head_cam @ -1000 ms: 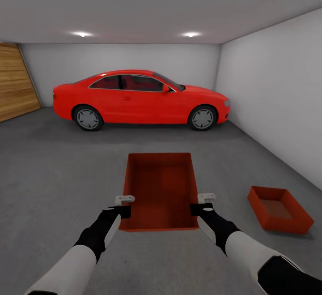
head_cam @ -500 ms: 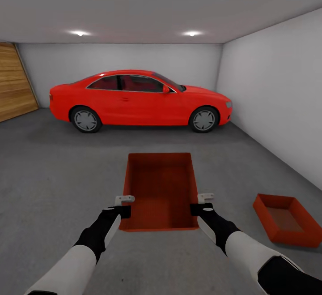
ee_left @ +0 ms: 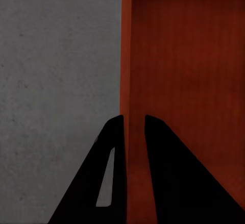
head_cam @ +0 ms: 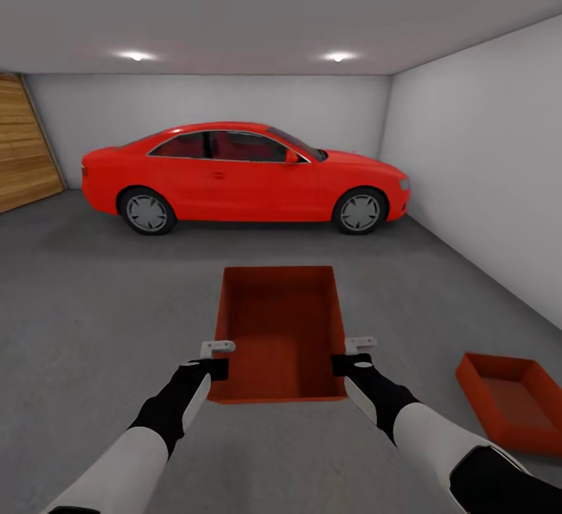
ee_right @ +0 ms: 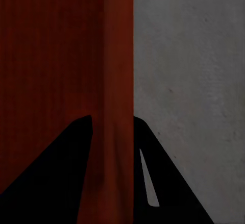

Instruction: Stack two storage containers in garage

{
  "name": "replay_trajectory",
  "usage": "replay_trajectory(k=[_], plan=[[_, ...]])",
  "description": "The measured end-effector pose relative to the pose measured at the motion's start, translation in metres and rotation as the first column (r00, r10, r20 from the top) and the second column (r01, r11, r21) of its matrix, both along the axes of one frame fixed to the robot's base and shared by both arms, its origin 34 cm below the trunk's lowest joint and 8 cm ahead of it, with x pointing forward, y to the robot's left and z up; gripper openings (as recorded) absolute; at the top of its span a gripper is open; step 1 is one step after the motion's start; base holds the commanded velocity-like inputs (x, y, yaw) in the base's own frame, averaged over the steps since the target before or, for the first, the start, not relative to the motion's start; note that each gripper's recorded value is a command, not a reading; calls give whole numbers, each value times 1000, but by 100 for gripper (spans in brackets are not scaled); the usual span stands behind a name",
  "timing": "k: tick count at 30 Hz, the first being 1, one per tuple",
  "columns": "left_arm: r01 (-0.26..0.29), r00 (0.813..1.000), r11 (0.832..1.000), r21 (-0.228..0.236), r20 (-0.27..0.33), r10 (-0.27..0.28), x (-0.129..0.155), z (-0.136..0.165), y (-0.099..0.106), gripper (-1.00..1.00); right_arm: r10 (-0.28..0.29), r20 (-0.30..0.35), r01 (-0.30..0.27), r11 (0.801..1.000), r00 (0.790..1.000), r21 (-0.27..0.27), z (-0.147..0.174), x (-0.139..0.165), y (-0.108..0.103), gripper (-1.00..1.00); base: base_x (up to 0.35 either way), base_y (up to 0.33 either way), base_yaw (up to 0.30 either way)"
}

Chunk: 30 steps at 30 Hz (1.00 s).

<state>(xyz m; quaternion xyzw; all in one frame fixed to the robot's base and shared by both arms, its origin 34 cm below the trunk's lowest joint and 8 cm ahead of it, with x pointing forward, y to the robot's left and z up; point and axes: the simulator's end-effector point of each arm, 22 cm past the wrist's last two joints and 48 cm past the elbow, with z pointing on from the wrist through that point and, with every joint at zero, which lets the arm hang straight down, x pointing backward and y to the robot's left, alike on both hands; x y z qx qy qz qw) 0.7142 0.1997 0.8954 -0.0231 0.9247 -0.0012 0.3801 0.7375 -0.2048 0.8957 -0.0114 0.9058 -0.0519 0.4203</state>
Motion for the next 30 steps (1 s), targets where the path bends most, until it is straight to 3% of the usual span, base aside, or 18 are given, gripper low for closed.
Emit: replay_trajectory(k=[30], plan=[[1,1000,1000,0,0,-1,0,0,0,-100,0,0,0,1000,1000,0,0,0,0,-100,322,70,0]])
